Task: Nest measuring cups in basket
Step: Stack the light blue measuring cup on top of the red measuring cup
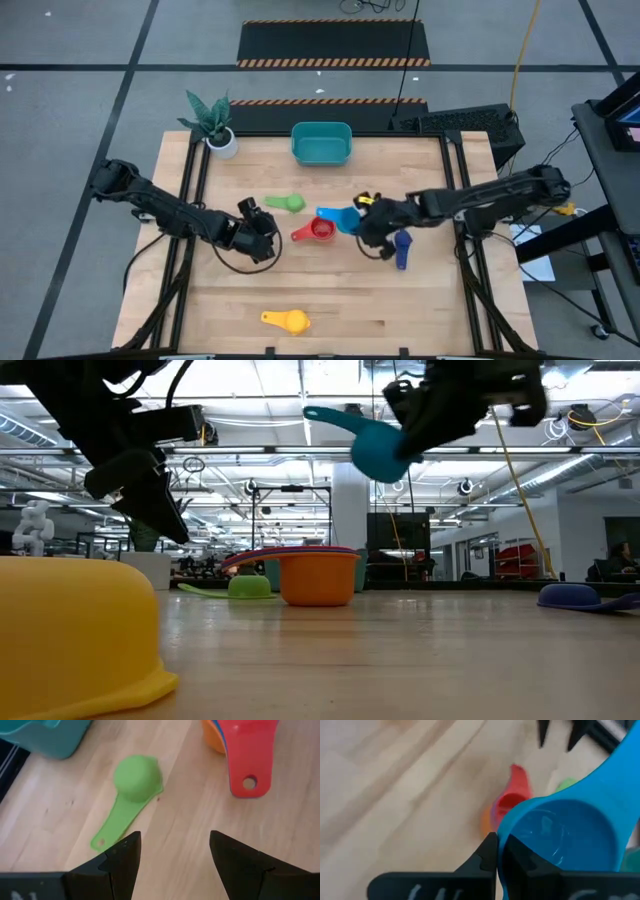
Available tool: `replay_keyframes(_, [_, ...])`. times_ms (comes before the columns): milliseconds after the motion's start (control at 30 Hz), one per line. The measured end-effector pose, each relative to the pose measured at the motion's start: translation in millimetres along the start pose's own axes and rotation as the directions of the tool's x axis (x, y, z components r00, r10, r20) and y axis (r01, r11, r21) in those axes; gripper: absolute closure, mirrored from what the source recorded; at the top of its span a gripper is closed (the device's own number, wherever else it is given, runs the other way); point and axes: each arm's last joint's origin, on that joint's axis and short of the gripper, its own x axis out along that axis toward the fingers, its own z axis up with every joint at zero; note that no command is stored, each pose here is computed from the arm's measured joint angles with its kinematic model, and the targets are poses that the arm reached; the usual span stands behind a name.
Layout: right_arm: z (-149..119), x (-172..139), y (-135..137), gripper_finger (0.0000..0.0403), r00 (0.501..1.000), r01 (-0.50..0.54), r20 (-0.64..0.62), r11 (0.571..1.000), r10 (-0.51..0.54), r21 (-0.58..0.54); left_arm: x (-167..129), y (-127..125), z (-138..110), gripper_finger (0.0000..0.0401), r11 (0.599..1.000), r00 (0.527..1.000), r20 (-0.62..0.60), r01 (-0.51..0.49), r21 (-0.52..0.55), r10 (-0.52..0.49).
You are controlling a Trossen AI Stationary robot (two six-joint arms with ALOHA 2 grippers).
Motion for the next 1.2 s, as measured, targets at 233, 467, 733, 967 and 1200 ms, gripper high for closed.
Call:
replay_keyframes(233, [1, 22, -23, 0.0402, 0.999, -0.031, -0.012, 0.991, 0.03, -0.127, -2, -1, -3, 0.0162, 0.999, 1.0, -0.022, 0.008, -0.032, -0.009])
replay_keyframes(467, [-1, 49, -40, 0.0402, 0.996, -0.079, 0.035, 0.981, 0.087, -0.179, -6, -2, -12, 0.0162, 0.998, 0.997, -0.077, -0.012, -0.059, 0.008])
replay_keyframes(733, [-14, 75, -42, 0.0402, 0.982, -0.171, 0.044, 0.966, 0.182, -0.192, -9, -5, -15, 0.0162, 0.997, 0.997, -0.08, -0.01, -0.078, 0.004])
replay_keyframes(967, [-20, 94, -39, 0.0401, 0.98, -0.185, 0.025, 0.953, 0.196, -0.24, -9, -6, -15, 0.0162, 0.997, 0.997, -0.071, -0.007, -0.08, 0.001])
replay_keyframes(1200, [-24, 101, -39, 0.04, 0.979, -0.187, 0.015, 0.936, 0.201, -0.298, -8, -6, -14, 0.0162, 0.998, 0.998, -0.064, -0.014, -0.065, 0.009])
